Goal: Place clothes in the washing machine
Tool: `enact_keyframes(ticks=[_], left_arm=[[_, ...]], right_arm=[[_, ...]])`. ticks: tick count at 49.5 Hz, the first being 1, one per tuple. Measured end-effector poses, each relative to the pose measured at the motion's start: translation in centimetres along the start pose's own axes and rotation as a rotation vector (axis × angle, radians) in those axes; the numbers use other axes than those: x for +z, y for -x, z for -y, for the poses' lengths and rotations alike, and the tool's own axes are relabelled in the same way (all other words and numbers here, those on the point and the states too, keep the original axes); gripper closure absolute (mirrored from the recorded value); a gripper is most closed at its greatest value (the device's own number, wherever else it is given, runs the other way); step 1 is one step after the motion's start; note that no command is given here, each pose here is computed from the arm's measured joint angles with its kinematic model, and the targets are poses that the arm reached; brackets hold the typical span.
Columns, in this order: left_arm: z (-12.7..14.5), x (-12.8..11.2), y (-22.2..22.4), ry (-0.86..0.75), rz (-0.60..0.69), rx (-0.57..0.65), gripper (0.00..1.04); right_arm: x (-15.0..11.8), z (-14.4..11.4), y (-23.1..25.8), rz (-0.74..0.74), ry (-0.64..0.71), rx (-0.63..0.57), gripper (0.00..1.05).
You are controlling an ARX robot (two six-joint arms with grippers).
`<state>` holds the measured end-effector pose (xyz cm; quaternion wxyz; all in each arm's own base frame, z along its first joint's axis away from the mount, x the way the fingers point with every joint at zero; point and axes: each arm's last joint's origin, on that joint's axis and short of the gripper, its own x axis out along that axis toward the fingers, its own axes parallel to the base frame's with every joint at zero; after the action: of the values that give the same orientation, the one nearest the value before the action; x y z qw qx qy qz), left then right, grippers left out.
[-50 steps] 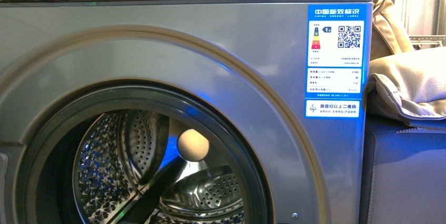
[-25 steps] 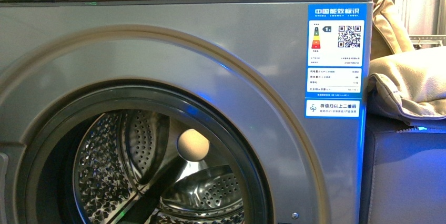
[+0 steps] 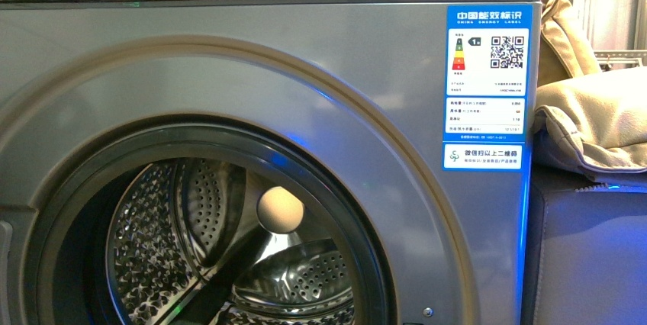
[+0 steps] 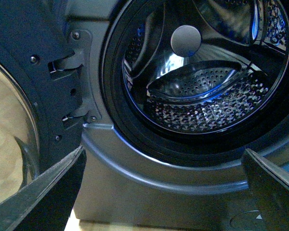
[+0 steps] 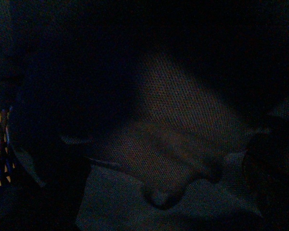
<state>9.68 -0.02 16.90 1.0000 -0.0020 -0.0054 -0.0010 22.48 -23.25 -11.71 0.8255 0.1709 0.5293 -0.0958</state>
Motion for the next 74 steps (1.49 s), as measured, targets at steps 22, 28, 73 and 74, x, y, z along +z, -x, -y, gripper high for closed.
enact_keyframes(ticks=[22, 28, 73, 74], left_arm=[[0.0, 0.0, 0.0, 0.000, 0.000, 0.000, 0.07], [0.0, 0.0, 0.0, 0.000, 0.000, 0.000, 0.07], [0.0, 0.0, 0.0, 0.000, 0.000, 0.000, 0.07], [0.0, 0.0, 0.0, 0.000, 0.000, 0.000, 0.07]], right_arm=[[-1.1, 0.1, -3.2, -0.007, 0.031, 0.014, 0.08], [-1.5, 0.2, -4.4, -0.009, 0.040, 0.011, 0.08], [-2.0, 3.4, -8.5, -0.057, -0.039, 0.075, 0.08], [-2.1, 3.5, -8.5, -0.058, -0.040, 0.075, 0.08]])
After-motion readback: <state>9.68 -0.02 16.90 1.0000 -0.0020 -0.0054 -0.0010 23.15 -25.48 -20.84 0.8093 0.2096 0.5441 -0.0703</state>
